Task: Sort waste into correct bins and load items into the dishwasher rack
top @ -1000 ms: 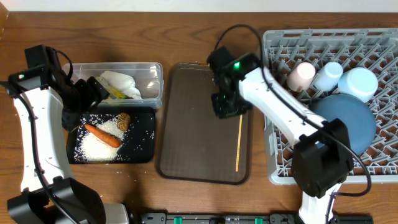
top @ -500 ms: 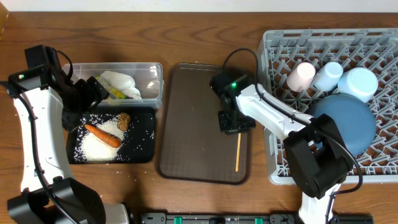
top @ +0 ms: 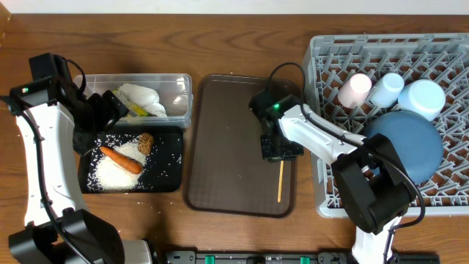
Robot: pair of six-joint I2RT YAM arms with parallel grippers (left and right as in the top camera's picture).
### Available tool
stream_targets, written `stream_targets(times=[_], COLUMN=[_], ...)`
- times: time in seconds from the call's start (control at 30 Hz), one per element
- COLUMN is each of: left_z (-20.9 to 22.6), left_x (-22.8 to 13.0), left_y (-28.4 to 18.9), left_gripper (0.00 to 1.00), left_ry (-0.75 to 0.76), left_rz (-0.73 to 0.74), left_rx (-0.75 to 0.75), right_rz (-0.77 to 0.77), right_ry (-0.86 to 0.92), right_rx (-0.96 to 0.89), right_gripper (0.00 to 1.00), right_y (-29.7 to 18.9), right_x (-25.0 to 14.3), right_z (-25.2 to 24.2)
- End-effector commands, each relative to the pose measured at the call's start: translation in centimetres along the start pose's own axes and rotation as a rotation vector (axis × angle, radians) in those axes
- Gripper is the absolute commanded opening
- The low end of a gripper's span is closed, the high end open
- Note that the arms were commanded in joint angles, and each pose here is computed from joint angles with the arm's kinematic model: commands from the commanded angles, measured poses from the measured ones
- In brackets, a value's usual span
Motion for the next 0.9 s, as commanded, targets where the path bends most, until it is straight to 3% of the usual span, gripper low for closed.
stream_targets(times=[0.0,0.4,0.57,0.87], left_z=[0.2,0.2,0.2,0.2], left_x=[0.0,0.0,-0.1,-0.1], left_y=[-0.5,-0.5,-0.5,-0.5], left_gripper=[0.98,0.98,0.98,0.98], left_ry=[-0.001,-0.001,-0.001,-0.001], left_rz=[-0.015,-0.014,-0.014,-0.014], left_rx=[0.004,0.004,0.004,0.004], right_rz=[-0.012,-0.025,-0.025,-0.026], right_ry=[0.021,0.013,0.012,-0.005], right_rx=[-0.026,-0.043,-0.043,-0.041], right_gripper=[0.21,0.20,0.01,0.01], right_y=[0.3,2.0,2.0,2.0], right_x=[0.1,-0.2,-0.2,-0.2], right_z=[-0.6,-1.3,-1.3,-1.3])
Point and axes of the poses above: each gripper's point midway between its finger pads, its own y axis out along the fingers, its own z axis along the line the jaws close on, x = y × z, the point moved 3 cm from there along -y, back along the fingers, and after that the axes turned 12 degrees about y, right-handed, at the moved point
